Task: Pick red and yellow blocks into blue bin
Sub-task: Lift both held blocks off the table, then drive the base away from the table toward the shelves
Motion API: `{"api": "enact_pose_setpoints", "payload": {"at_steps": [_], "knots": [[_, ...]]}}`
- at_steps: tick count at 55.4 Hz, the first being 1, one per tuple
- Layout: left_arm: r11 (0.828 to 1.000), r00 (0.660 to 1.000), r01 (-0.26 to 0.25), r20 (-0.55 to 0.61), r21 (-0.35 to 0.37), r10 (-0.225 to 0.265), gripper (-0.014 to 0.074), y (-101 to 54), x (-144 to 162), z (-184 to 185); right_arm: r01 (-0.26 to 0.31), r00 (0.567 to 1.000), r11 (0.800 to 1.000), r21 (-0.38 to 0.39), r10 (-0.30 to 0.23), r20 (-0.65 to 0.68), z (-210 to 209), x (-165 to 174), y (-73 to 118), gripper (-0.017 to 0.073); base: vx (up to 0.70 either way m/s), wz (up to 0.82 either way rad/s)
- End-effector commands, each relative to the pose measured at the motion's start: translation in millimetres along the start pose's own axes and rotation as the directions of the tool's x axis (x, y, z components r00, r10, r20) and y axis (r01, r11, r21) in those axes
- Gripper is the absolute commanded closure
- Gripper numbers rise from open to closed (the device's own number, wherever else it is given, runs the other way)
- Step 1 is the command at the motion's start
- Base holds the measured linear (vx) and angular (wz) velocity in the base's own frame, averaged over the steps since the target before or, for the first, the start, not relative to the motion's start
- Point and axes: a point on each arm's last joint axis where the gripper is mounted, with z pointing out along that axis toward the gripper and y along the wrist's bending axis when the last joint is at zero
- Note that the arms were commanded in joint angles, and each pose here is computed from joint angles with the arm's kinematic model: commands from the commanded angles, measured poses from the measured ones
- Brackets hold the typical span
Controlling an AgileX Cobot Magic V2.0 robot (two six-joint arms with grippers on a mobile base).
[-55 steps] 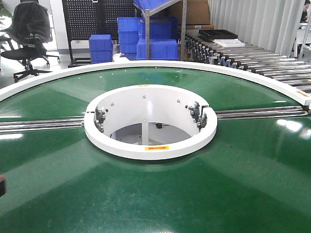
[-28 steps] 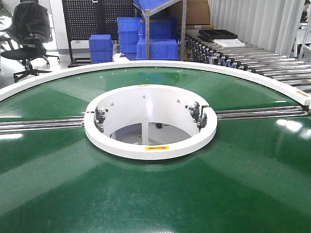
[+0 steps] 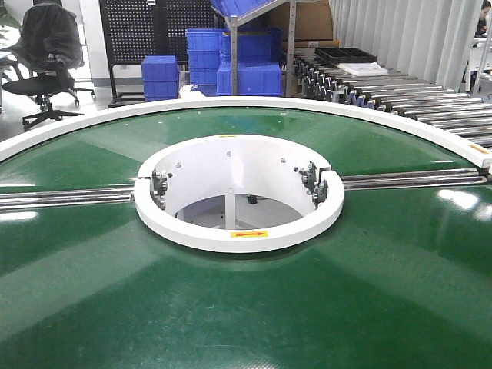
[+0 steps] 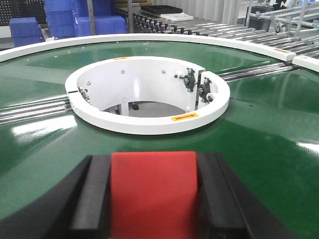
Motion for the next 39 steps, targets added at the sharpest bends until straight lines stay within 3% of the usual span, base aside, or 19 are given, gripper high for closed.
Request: {"api": "enact_pose_setpoints", "payload": {"at_steps": [1, 39], "knots": [[1.000, 0.993, 0.014, 0.117, -0.002, -0.013, 0.0591, 0.1, -16.8, -3.1, 0.018, 0.995, 1.000, 0.010, -0.018, 0.102, -2.4, -15.0, -1.0, 0.0570, -0.03, 0.02], [1.000, 0.993, 0.014, 0.114, -0.002, -0.013, 0.0591, 0.1, -16.5, -2.6, 0.018, 0.995, 1.000, 0.010, -0.018, 0.102, -2.4, -15.0, -1.0, 0.0570, -0.18, 0.18]]}}
